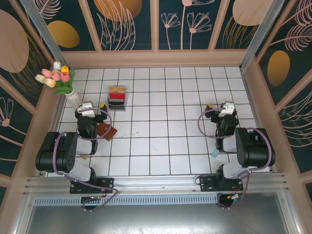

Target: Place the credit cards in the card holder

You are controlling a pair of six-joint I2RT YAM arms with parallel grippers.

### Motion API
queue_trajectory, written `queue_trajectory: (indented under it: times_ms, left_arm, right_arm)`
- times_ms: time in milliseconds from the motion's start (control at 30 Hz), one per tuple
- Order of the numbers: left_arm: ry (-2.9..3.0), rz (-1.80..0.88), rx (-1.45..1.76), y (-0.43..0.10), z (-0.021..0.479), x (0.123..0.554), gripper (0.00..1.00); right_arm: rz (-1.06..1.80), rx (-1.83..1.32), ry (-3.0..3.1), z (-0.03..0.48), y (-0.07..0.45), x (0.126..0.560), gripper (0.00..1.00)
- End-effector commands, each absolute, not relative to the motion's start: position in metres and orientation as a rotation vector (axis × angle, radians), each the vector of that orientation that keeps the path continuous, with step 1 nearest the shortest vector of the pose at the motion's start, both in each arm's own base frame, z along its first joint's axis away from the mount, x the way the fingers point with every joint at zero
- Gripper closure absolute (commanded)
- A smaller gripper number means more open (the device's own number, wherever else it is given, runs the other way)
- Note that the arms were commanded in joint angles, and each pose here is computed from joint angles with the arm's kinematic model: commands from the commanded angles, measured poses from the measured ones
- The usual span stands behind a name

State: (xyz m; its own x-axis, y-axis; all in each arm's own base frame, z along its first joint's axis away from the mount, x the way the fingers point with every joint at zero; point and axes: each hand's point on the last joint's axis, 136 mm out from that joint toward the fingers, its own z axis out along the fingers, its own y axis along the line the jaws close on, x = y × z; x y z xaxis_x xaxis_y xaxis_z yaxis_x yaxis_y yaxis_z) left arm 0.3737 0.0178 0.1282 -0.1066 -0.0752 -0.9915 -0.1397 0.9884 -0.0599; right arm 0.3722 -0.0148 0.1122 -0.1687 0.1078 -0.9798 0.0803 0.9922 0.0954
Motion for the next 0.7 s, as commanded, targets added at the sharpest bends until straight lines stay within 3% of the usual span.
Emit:
queue_trajectory:
  times_ms: [0, 667]
  left_arm:
    - [1.656, 0.052, -0.145, 0.0170, 0.1366, 0.3771, 0.01]
    - [1.633, 0.035, -0.112, 0.0117, 0.1409, 0.3715, 0.01]
  right_arm:
    - [0.045, 0.135, 1.716, 0.1200, -0.0138, 0.3772, 0.01]
    - [0.073, 0.089, 1.717, 0.1215, -0.0060, 0.3775, 0.01]
